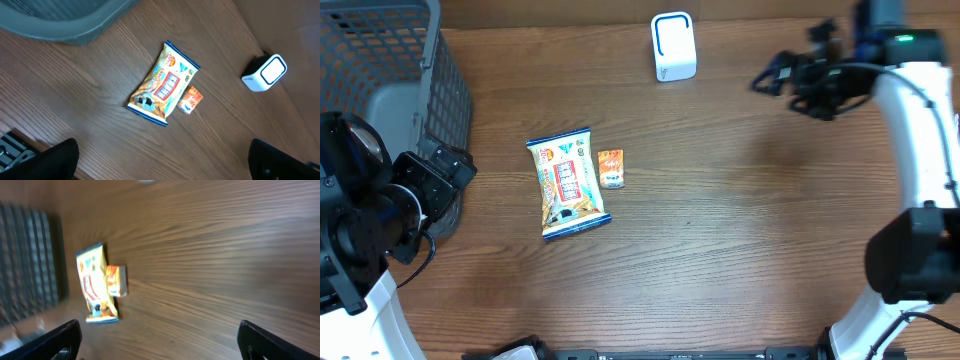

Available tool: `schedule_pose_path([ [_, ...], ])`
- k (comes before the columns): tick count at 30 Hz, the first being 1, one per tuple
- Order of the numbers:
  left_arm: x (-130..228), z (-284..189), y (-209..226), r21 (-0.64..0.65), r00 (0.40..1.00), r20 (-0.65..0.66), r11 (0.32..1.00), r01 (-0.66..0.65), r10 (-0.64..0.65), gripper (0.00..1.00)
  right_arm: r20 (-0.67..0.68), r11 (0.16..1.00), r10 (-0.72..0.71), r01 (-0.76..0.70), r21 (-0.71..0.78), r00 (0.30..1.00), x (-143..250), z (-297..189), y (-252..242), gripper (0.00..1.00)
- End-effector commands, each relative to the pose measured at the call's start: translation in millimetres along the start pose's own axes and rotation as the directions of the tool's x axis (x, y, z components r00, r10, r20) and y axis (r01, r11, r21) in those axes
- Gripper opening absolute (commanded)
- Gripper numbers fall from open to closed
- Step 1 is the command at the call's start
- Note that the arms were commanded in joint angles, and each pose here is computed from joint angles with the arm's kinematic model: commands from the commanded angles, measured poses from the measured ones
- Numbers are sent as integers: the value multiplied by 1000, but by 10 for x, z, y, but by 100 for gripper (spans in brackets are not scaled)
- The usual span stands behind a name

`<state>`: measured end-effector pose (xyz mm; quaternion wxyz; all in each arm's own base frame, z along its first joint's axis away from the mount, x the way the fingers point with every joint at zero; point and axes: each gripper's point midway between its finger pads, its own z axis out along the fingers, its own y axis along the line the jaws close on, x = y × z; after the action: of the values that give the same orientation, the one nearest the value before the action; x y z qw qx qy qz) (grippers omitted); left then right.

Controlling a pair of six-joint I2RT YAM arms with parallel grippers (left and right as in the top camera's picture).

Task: Scan the item barcode
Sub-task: 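Swing the right gripper left and grasp the small orange box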

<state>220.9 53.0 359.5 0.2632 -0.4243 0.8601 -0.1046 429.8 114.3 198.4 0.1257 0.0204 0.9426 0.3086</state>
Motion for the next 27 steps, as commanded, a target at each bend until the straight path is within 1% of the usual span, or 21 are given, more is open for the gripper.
schedule_pose_path([
  [1,-8,-19,7,3,1000,8,1000,-5,5,100,-45,992,-123,123,-2,991,171,321,330,100],
  [3,-8,-19,7,3,1000,8,1000,-5,5,100,-41,977,-212,211,-18,976,232,519,590,100],
  [6,-8,-19,7,3,1000,8,1000,-5,5,100,-28,958,-287,286,-15,958,292,703,814,100],
  [7,-8,-19,7,3,1000,8,1000,-5,5,100,-24,956,-292,292,-1,956,309,763,861,100],
  [9,-8,-19,7,3,1000,8,1000,-5,5,100,-12,968,-240,241,71,971,321,868,870,100],
  [10,-8,-19,7,3,1000,8,1000,-5,5,100,3,973,-189,186,140,982,326,952,838,100],
  [11,-8,-19,7,3,1000,8,1000,-5,5,100,14,973,-157,153,176,987,340,1008,830,100],
  [13,-8,-19,7,3,1000,8,1000,-5,5,100,15,971,-133,127,205,991,382,1109,836,100],
  [18,-8,-19,7,3,1000,8,1000,-5,5,100,-34,966,-160,163,203,987,535,1478,914,100],
  [19,-8,-19,7,3,1000,8,1000,-5,5,100,-45,964,-169,174,200,985,571,1581,929,99],
  [22,-8,-19,7,3,1000,8,1000,-5,5,100,-73,962,-183,194,192,980,685,1878,974,91],
  [24,-7,-19,7,2,1000,8,1000,-5,5,100,-87,959,-203,216,185,975,760,2057,1009,89],
  [27,-8,-19,7,3,1000,8,1000,-5,5,100,-97,957,-218,232,172,971,853,2319,1050,80],
])
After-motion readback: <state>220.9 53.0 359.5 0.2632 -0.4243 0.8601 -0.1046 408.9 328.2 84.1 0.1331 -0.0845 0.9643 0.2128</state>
